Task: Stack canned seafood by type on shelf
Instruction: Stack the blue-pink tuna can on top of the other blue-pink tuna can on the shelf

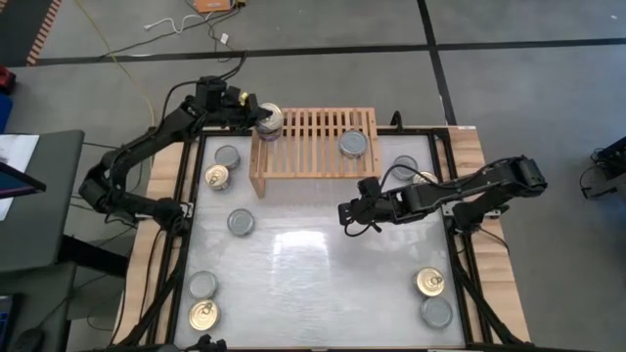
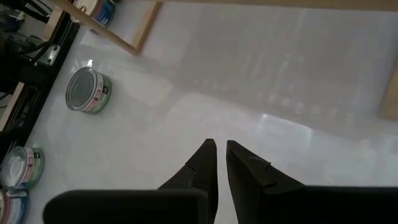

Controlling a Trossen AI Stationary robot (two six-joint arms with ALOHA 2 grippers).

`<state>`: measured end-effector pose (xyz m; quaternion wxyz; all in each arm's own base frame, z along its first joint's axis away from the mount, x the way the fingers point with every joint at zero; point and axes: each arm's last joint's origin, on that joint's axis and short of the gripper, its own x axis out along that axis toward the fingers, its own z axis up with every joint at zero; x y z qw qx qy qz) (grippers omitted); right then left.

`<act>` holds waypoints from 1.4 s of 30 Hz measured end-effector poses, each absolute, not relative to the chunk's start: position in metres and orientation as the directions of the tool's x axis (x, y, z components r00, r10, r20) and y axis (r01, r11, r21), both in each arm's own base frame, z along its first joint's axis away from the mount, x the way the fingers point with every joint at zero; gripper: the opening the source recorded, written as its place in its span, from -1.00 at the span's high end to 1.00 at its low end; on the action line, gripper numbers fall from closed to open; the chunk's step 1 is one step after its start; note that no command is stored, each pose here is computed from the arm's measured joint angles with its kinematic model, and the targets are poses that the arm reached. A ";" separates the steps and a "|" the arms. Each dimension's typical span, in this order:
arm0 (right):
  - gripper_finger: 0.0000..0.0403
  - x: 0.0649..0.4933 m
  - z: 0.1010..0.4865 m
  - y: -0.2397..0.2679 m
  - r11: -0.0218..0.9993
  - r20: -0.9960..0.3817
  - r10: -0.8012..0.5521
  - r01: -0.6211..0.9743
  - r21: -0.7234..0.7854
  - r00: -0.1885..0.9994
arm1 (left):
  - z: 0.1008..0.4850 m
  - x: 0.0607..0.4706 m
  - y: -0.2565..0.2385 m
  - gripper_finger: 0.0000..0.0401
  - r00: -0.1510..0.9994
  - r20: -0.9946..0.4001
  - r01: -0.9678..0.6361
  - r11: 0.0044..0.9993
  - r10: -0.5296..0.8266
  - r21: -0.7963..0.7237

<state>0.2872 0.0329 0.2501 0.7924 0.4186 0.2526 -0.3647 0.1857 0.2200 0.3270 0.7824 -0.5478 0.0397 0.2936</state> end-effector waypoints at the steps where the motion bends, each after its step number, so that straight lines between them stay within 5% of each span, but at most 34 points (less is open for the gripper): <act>1: 0.69 0.287 0.250 0.033 0.384 -0.706 -0.367 0.789 0.479 0.606 | 0.327 0.186 0.220 0.08 0.824 -0.384 -0.503 0.226 0.416 -0.834; 34: 0.69 0.286 0.250 0.040 0.403 -0.706 -0.350 0.779 0.480 0.616 | 0.327 0.189 0.218 0.07 0.798 -0.395 -0.532 0.223 0.456 -0.817; 42: 0.69 0.286 0.250 0.042 0.407 -0.705 -0.348 0.777 0.480 0.618 | 0.324 0.191 0.216 -0.11 0.795 -0.410 -0.543 0.224 0.447 -0.810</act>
